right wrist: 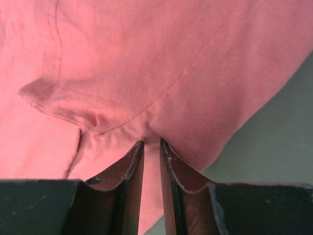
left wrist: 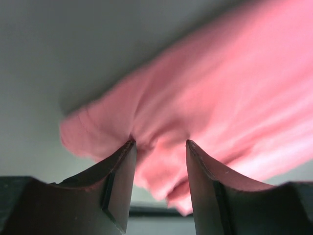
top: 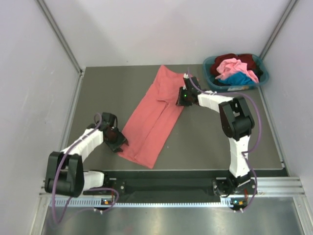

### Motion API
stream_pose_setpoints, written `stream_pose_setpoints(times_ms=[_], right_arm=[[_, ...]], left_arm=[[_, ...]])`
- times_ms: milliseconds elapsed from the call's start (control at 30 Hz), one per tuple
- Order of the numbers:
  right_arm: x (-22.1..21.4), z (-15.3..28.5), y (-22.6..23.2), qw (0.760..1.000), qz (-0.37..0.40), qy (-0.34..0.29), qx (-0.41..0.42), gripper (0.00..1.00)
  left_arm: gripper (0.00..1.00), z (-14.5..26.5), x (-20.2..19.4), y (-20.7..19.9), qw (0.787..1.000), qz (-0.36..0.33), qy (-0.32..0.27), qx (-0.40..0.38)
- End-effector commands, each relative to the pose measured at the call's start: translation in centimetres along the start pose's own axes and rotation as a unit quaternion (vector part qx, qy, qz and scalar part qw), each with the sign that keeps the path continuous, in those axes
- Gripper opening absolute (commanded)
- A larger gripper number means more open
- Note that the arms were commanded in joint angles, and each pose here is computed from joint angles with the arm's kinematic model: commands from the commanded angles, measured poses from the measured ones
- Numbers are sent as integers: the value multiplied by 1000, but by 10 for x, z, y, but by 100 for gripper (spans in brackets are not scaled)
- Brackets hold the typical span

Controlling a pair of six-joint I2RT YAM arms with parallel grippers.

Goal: Fold and stack the t-shirts
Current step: Fold the tshirt

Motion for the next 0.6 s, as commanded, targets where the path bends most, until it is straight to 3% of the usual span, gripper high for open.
stream_pose_setpoints(times_ms=[0,167,233,367,467,567], right_arm=[[12,-5,-46,998,35,0,-59,22],[40,3,-64,997,58,-4,-51,23],[47,13,-61,997,71,-10,-40,25],[53,31,-44,998,60,-25,12,27],[56,45,-25,997,55,-34,51,28],[53,58,-12,997,49,-30,57,29]], left_arm=[[50,11,-39,2,996,41,78,-30],[51,38,-68,-10,992,-2,100,-72],[52,51,-66,-18,992,-29,84,-87],[55,81,-30,-58,984,-146,-40,-91],[55,81,0,-95,975,-197,-66,-84],[55,59,18,-112,967,-244,-73,-13]])
Point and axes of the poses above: each gripper's point midway between its finger pads, its own z axis back along the fingers, its own y axis along the line the jaws close on, x = y × z, the point moved 9 cm from there along z, back along the fingers, and after that the axes turned 10 degrees about z, right-handed, at the moved point
